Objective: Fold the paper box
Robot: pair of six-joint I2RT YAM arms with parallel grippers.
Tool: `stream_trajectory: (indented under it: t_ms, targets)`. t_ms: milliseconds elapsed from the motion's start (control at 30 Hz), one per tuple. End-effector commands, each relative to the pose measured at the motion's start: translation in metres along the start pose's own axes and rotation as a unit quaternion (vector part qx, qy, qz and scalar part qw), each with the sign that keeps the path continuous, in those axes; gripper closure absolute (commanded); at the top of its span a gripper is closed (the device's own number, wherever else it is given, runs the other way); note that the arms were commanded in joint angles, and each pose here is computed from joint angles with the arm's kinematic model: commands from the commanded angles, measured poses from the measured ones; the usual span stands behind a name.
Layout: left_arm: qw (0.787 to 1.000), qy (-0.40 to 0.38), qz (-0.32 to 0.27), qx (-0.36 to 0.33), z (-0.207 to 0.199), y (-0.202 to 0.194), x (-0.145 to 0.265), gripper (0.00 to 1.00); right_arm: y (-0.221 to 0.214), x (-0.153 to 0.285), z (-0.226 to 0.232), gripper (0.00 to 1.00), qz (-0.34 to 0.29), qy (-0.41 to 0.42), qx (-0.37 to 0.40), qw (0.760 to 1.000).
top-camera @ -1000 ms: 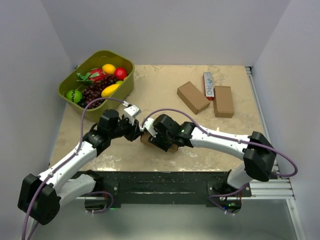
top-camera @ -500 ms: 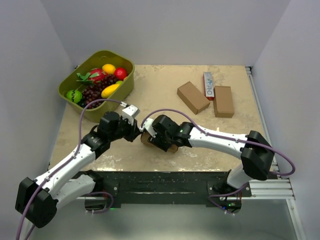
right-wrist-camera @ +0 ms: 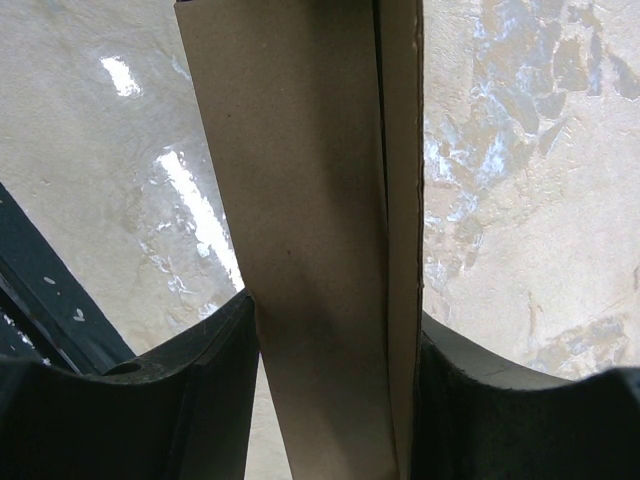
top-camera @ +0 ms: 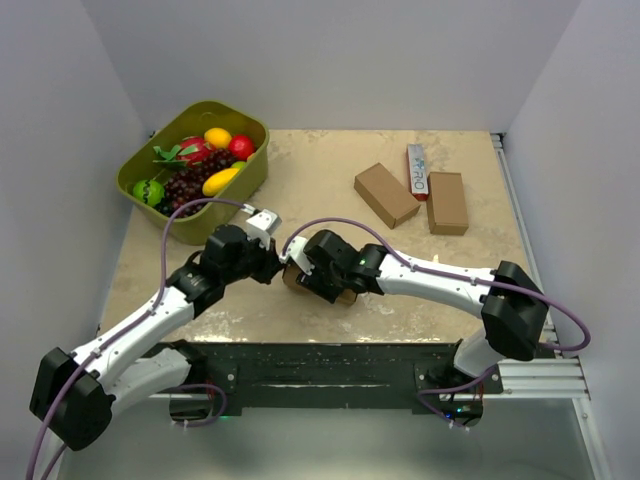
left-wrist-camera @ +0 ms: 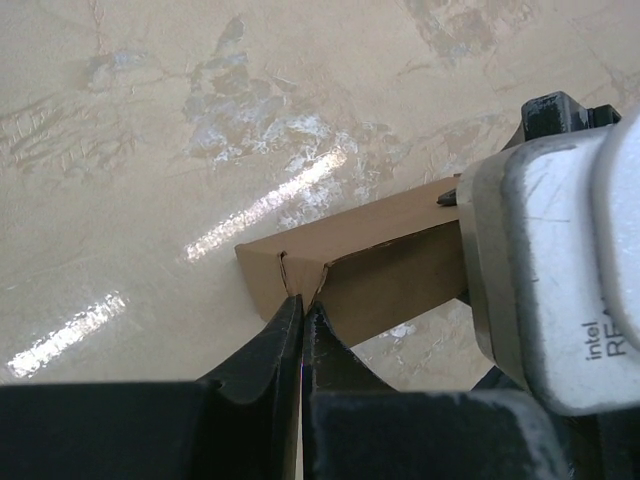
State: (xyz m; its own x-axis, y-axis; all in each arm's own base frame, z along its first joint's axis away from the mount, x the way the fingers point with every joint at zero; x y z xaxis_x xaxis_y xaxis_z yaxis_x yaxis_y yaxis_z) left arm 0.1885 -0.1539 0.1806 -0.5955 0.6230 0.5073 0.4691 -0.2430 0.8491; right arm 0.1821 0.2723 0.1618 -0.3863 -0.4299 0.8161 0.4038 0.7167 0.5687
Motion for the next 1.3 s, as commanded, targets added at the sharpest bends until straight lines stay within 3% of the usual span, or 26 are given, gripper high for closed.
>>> stream_trajectory:
  t_ms: [0,633,1067,1267]
  targets:
    - [0.999,-0.016,-0.023,0.037,-0.01,0.005,-0.004,1.0,0.011,-0.002,-0.002,0.6,-0.017,-0.008,-0.003,1.0]
    - [0.995,-0.002,-0.018,0.102,-0.023,-0.041,-0.019,1.0,0.008,-0.01,-0.002,0.61,-0.006,-0.009,-0.002,1.0]
    - [0.996,0.037,0.027,0.078,-0.019,-0.068,-0.026,1.0,0.008,-0.01,-0.002,0.61,-0.005,-0.015,-0.005,1.0]
    - [0.993,0.097,0.046,0.05,-0.015,-0.069,-0.025,1.0,0.009,-0.009,-0.003,0.58,-0.01,-0.02,-0.01,1.0]
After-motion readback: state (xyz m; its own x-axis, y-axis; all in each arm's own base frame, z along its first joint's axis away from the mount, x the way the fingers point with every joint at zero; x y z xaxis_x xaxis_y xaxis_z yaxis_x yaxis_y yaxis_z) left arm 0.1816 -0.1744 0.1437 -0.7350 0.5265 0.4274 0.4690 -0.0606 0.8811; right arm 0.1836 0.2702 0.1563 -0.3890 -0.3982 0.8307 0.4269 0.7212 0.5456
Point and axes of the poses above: each gripper's point midway between its finger pads, its own x axis back along the fingers, its own z axis along the line the jaws close on, y = z × x, the point moved 8 cm from there along x, back along the fingers, and after that the axes turned 8 degrees about -x, right-handed, at the moved point
